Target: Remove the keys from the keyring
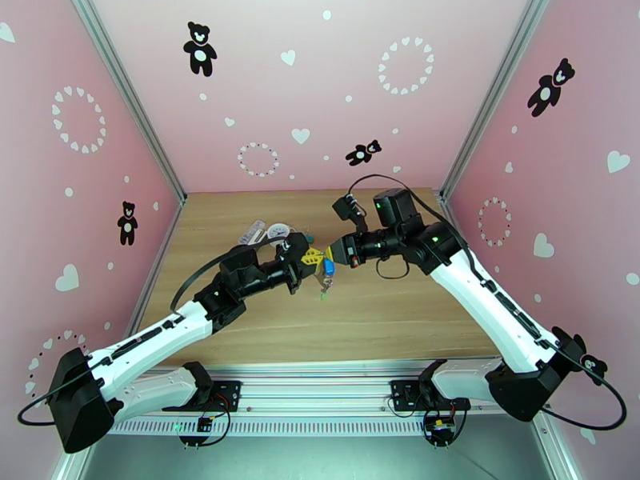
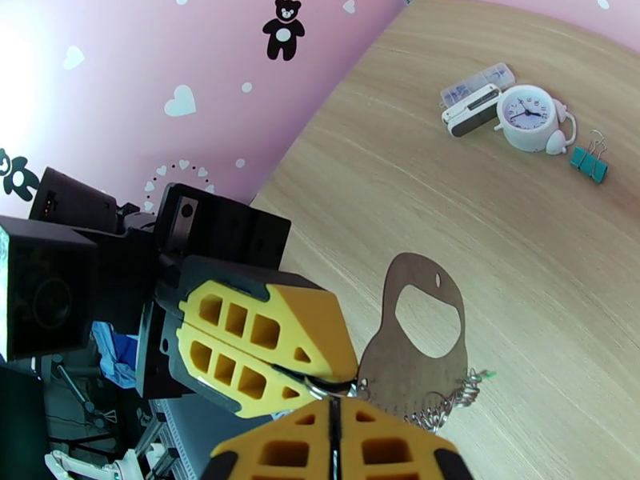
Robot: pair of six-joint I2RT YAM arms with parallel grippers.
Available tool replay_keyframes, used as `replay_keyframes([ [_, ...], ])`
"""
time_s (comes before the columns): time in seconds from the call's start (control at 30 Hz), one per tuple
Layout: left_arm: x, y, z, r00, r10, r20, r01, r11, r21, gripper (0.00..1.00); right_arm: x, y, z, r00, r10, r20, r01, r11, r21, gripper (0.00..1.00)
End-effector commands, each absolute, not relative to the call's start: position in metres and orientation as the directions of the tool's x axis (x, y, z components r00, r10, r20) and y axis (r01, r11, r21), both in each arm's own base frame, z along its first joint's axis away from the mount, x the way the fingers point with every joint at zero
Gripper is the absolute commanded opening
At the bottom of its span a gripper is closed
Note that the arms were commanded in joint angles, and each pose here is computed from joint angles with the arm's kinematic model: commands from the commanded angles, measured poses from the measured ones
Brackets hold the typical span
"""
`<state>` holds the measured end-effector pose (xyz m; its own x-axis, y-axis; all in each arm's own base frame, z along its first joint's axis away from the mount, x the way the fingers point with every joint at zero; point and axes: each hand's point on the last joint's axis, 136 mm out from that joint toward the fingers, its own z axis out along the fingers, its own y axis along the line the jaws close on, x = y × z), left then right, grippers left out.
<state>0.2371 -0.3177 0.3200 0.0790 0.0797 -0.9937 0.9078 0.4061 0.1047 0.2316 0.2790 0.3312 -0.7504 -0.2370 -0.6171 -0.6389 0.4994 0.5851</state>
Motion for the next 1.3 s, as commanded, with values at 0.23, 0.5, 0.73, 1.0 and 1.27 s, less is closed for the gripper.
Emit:
replay_keyframes([
  [0.23,0.245,-0.310,0.325,-0.068,0.029,-0.997,0.855,0.517,-0.044,0.00,0.234,0.276,0.337,-0.651,-0.343,-0.677,-0.731,0.522,0.439,0.00],
  [0.5,0.252,-0.304,0.306,-0.239,0.027,-0.971,0.793,0.582,-0.179,0.11,0.239,0.282,0.322,-0.593,-0.444,-0.672,-0.783,0.513,0.352,0.00],
  [0.73,0.220,-0.293,0.301,-0.193,0.073,-0.978,0.854,0.503,-0.131,0.36,0.246,0.281,0.314,-0.477,-0.541,-0.693,-0.856,0.463,0.228,0.00],
  [1.0,0.205,-0.271,0.293,-0.098,0.162,-0.982,0.862,0.507,-0.003,0.44,0.237,0.286,0.309,-0.261,-0.635,-0.727,-0.957,0.268,0.109,0.00],
  [1.27,0.214,-0.280,0.284,0.010,0.225,-0.974,0.866,0.486,0.121,0.44,0.240,0.295,0.305,-0.204,-0.637,-0.744,-0.975,0.203,0.093,0.00],
])
